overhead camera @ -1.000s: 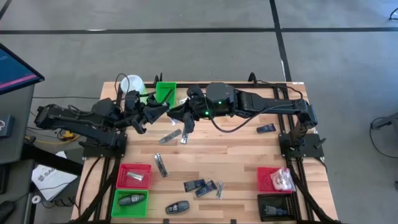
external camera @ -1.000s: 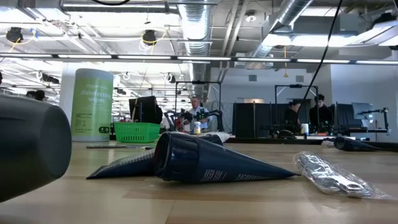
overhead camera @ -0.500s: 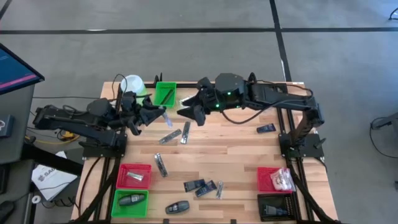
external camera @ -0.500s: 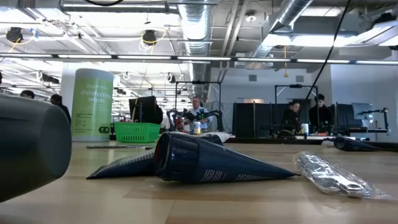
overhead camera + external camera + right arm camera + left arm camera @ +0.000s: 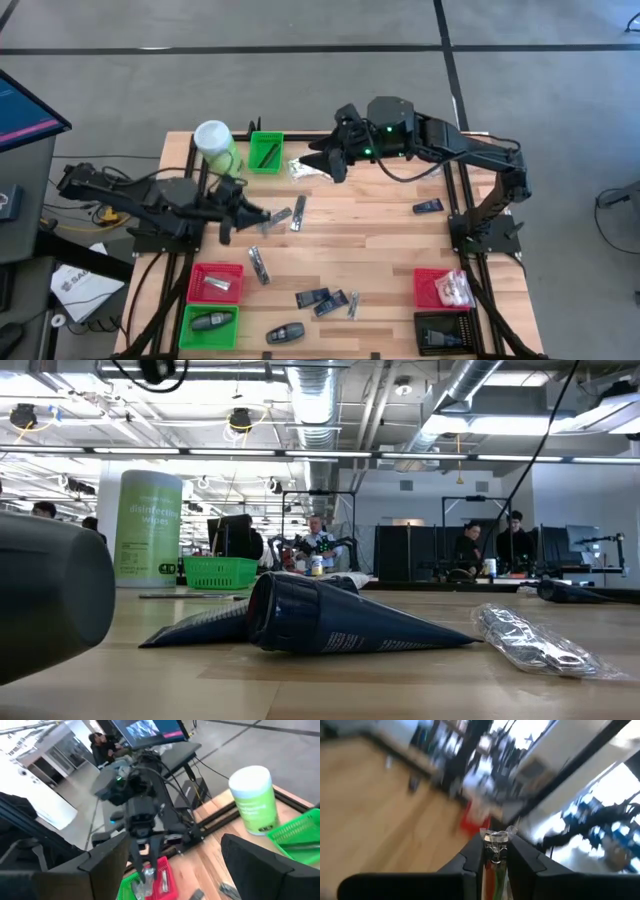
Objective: Pick & Place Travel size toiletries
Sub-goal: Put the nail cutter into the left red bin
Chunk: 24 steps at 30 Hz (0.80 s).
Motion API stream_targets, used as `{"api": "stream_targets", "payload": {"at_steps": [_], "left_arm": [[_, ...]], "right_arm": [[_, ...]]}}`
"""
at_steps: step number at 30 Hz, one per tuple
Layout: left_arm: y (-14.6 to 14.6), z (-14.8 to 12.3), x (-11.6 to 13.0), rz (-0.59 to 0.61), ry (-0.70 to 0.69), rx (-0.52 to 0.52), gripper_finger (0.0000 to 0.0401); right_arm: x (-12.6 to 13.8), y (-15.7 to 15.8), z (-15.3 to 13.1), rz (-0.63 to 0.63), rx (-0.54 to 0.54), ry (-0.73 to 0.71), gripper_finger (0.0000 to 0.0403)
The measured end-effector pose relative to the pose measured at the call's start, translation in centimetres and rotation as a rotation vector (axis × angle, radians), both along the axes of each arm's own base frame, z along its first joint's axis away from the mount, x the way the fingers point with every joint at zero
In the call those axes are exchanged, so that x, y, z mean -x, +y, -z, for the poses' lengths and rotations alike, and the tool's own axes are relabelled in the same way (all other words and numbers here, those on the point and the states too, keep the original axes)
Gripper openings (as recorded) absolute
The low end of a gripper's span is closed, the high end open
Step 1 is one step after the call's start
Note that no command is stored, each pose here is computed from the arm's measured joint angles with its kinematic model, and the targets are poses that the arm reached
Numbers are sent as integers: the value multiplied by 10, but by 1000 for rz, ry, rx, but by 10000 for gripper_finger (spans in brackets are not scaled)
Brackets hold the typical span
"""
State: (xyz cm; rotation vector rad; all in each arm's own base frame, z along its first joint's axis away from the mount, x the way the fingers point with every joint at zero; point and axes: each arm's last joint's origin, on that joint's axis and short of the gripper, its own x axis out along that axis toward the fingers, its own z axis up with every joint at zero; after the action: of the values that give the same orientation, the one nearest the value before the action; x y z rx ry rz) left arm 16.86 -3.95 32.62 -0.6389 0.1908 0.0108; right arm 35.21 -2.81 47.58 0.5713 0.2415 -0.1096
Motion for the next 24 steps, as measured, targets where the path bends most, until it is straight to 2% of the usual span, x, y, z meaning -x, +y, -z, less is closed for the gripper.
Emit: {"api": "stream_targets", "payload": {"at_steps": [8,16,18,24], "left_arm": [[-20,16,26,113,384,24,46],[-42,29,44,222,591,62,46],[-47,33,46,231,630,70,46],[-60,43,49,247,743,64,46]], "right_arm": [[-9,-5,13,11,-6,66,303],[-28,-2,30,-8,-6,100,303],[-30,-2,38,-10,-8,152,303],[-39,-1,46,-13,-24,166,303]]}}
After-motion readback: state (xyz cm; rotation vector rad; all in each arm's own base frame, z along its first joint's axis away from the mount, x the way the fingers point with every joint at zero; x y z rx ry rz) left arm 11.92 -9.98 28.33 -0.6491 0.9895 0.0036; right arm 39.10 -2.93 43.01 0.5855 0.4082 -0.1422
